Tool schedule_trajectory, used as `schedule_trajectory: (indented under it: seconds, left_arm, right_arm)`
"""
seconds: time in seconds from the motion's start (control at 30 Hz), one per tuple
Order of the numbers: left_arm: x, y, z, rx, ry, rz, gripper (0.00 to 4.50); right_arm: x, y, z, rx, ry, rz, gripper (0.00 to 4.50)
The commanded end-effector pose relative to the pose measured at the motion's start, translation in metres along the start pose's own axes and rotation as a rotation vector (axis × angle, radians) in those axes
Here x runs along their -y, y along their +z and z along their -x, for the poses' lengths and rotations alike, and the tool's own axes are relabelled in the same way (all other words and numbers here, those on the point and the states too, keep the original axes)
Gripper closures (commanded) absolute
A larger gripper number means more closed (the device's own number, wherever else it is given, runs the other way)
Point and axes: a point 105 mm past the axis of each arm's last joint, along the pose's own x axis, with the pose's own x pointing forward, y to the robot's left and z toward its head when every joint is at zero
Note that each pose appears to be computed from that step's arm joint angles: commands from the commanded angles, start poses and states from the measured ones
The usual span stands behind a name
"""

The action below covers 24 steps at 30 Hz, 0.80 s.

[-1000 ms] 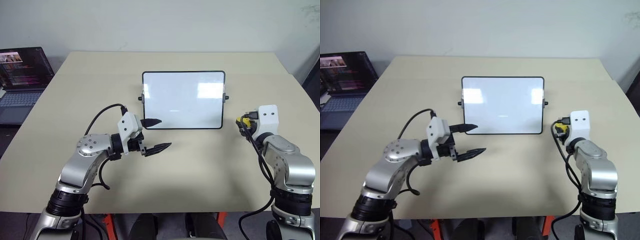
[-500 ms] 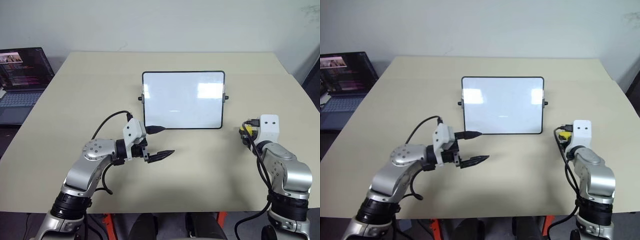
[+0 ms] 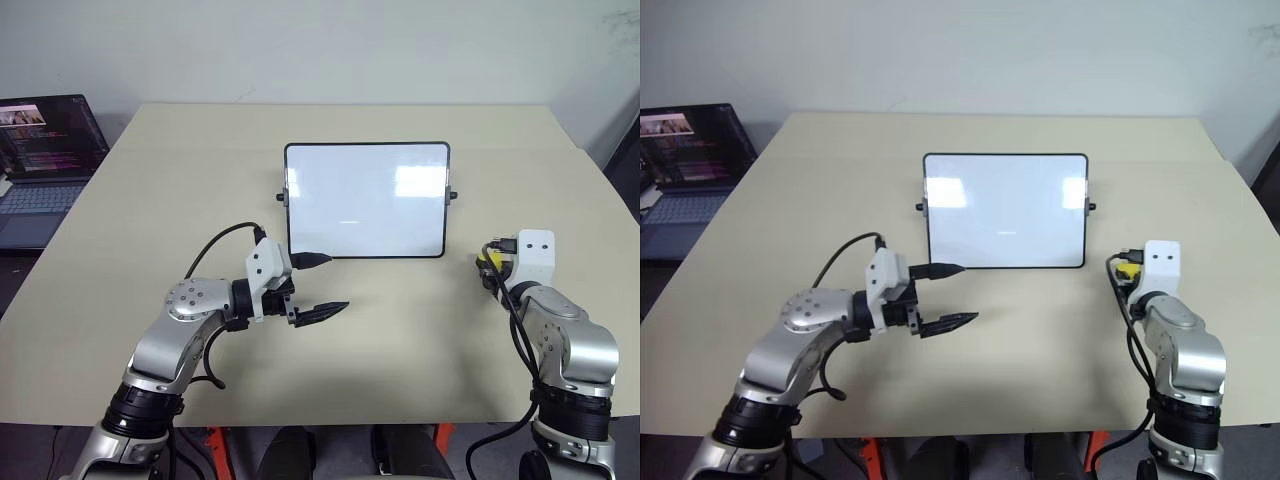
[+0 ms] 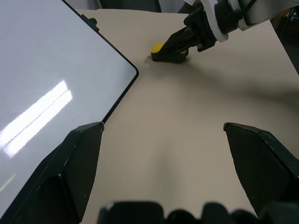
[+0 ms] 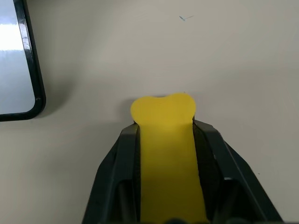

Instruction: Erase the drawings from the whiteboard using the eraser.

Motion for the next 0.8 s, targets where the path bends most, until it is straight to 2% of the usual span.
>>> schedule_trajectory:
  seconds: [0.03,0.17,0.2,0.4,0.53,0.67,0.8]
  left_arm:
    - [-0.002,0.007,0.003,0.018,0.003,-0.038,0.00]
    - [-0.003,0.007,0.004,0.016,0.006,-0.040,0.00]
    - [-0.003,0.007,0.004,0.016,0.006,-0.039,0.00]
    - [-0.005,0.009,0.005,0.018,0.013,-0.039,0.00]
    - [-0.015,0.017,0.015,0.067,0.103,0.000,0.00]
    - [-0.033,0.028,0.033,0.145,0.319,0.045,0.00]
    - [-0.044,0.027,0.047,0.170,0.547,0.075,0.00]
  right_arm:
    - [-0.001,0.011,0.002,0.047,0.011,0.005,1.65]
    - [-0.001,0.011,0.001,0.048,0.011,0.007,0.21]
    - [-0.002,0.012,0.002,0.049,0.011,0.008,0.05]
    - [-0.003,0.017,0.004,0.058,0.016,-0.003,0.05]
    - [-0.003,0.033,0.012,0.115,0.021,0.028,0.05]
    - [-0.005,0.048,0.025,0.191,0.022,0.091,0.05]
    - [-0.009,0.058,0.038,0.285,0.028,0.107,0.05]
